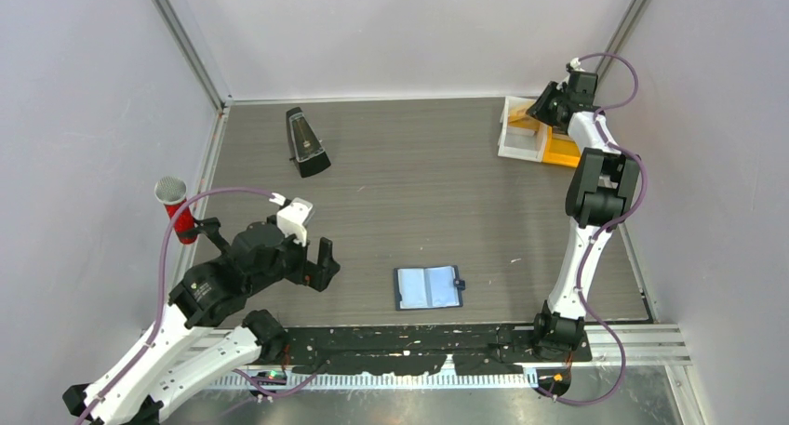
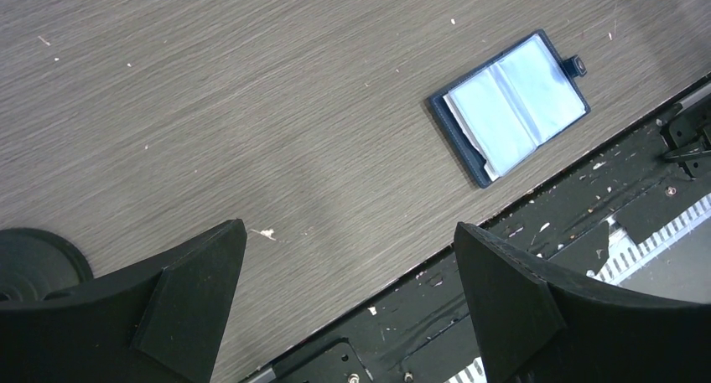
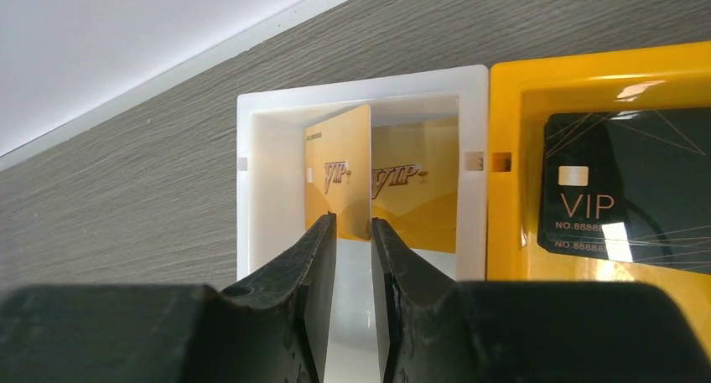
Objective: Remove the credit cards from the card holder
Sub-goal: Place the credit card in the storage box.
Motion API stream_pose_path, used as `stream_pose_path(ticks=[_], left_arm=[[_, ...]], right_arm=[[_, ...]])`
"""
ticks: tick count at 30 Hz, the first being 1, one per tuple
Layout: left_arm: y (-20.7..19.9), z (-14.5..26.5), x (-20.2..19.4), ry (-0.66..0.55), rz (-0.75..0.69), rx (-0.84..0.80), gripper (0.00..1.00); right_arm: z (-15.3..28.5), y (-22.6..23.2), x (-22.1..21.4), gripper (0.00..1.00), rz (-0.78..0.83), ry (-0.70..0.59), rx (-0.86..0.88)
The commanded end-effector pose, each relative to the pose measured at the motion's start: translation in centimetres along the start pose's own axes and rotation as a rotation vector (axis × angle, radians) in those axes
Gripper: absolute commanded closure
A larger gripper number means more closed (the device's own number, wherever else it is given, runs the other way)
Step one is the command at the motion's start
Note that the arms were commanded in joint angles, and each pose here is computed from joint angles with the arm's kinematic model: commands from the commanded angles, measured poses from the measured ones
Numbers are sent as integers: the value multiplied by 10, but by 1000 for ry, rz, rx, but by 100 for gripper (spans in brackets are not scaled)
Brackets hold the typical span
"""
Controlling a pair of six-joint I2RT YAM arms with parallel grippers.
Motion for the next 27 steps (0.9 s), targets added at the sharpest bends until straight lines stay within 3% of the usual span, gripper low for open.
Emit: stream_pose_path(ticks=[1, 16, 22, 27], left_arm=[[1, 3, 5, -47, 14, 12, 1], [2, 8, 2, -72, 19, 23, 1], [3, 11, 2, -91, 6, 15, 1], [2, 13, 4, -119, 2, 3, 1]], right_arm=[[21, 15, 21, 70, 18, -82, -12], [39, 31, 32, 67, 6, -154, -65], [57, 53, 34, 55, 15, -160, -75], [85, 76, 20, 52, 54, -147, -51]])
Point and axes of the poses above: each gripper's point midway between its finger pads, its own z axis back along the fingers, its own y axis along the line the jaws close on, x = y × z, the point moved 10 cm from there along z, back along the fingers, and after that the axes turned 12 degrees about -z, right-handed, at the moved point
